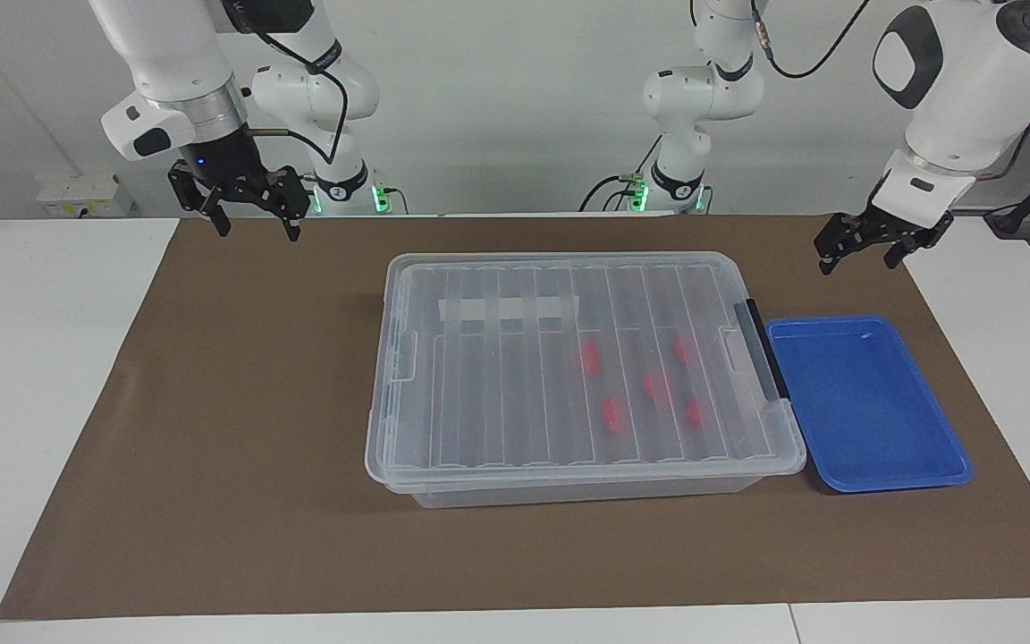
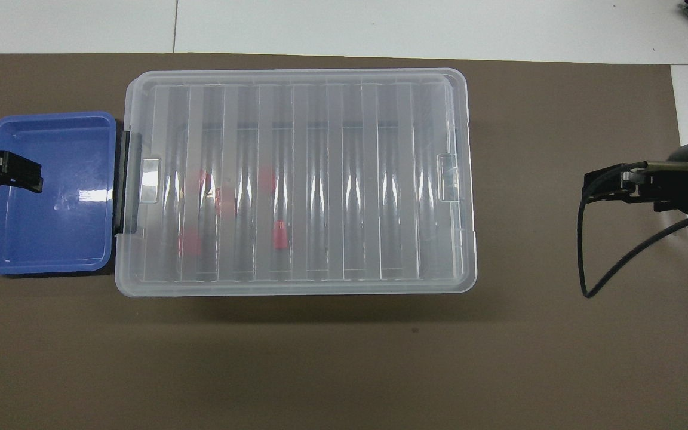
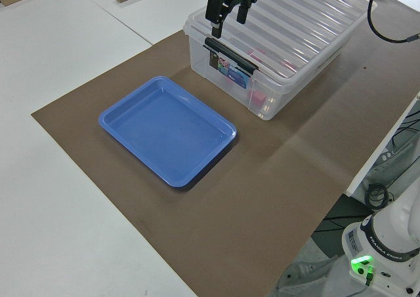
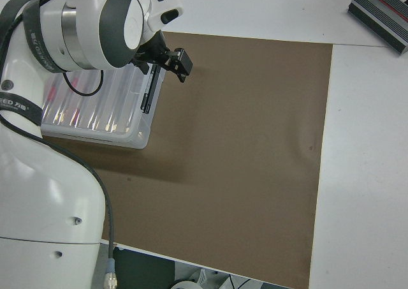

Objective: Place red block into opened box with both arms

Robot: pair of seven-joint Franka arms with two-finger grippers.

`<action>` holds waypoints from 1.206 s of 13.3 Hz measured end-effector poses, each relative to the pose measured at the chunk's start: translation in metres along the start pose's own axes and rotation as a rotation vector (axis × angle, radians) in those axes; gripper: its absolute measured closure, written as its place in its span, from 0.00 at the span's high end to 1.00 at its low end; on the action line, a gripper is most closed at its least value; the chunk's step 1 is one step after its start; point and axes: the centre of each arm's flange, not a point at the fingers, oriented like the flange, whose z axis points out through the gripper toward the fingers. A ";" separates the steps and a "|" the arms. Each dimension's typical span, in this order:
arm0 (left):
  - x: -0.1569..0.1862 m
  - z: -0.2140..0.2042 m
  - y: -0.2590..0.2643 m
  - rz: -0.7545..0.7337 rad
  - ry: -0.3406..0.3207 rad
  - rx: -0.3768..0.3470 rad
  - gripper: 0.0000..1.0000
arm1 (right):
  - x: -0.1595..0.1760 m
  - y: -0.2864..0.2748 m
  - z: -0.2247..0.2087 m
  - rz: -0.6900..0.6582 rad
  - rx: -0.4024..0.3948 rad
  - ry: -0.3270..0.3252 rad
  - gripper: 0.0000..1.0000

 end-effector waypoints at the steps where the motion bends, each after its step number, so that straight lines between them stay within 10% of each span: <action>1: 0.000 0.000 0.000 0.000 0.000 0.000 1.00 | 0.001 0.002 0.001 0.004 0.000 -0.002 1.00; 16: 0.000 0.000 0.000 0.000 0.000 0.000 1.00 | -0.002 0.009 0.001 0.013 -0.005 -0.035 1.00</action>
